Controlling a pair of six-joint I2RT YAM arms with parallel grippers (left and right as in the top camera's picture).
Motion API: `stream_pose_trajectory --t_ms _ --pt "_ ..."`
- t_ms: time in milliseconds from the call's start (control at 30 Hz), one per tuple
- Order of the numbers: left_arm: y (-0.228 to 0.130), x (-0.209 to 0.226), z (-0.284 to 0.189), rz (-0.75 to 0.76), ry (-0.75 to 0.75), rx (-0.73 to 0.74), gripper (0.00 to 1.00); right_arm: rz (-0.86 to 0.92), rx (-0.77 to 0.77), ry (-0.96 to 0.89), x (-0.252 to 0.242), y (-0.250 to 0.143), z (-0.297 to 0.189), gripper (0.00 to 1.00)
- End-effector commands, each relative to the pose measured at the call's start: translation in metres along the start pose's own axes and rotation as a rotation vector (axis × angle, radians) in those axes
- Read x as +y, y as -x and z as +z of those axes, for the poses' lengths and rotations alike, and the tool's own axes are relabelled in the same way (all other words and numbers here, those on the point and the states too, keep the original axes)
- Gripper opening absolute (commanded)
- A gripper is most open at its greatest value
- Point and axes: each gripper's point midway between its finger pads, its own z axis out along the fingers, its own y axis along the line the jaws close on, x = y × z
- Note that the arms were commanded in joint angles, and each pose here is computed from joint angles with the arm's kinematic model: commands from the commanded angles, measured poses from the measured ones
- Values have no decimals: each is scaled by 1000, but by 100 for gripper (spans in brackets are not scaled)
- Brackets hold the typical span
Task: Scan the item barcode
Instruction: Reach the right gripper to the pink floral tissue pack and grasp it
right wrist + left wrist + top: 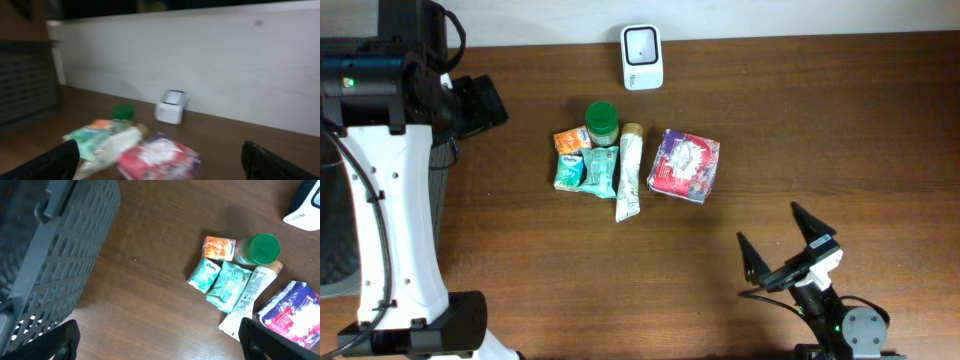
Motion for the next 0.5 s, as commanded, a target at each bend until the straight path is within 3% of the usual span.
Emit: stream_pose_trajectory --t_ms 0,133,233,333,400,467 --pt "-2 4 -8 -13 -3 -17 99 70 37 118 20 -9 -2 98" --pt "-2 4 -8 -13 -3 -17 99 67 -21 176 31 7 -3 99" --pt "-2 4 -8 -13 -3 -17 99 -70 -346 182 40 89 -20 99" --pt "-2 4 -8 -13 -3 -17 99 -144 -507 13 23 148 -34 99" --pt "-2 4 -8 -13 -3 -17 99 -244 -496 -48 19 180 -32 99" --pt "-2 4 -8 -13 -3 -17 99 -186 -317 -73 4 192 -6 99"
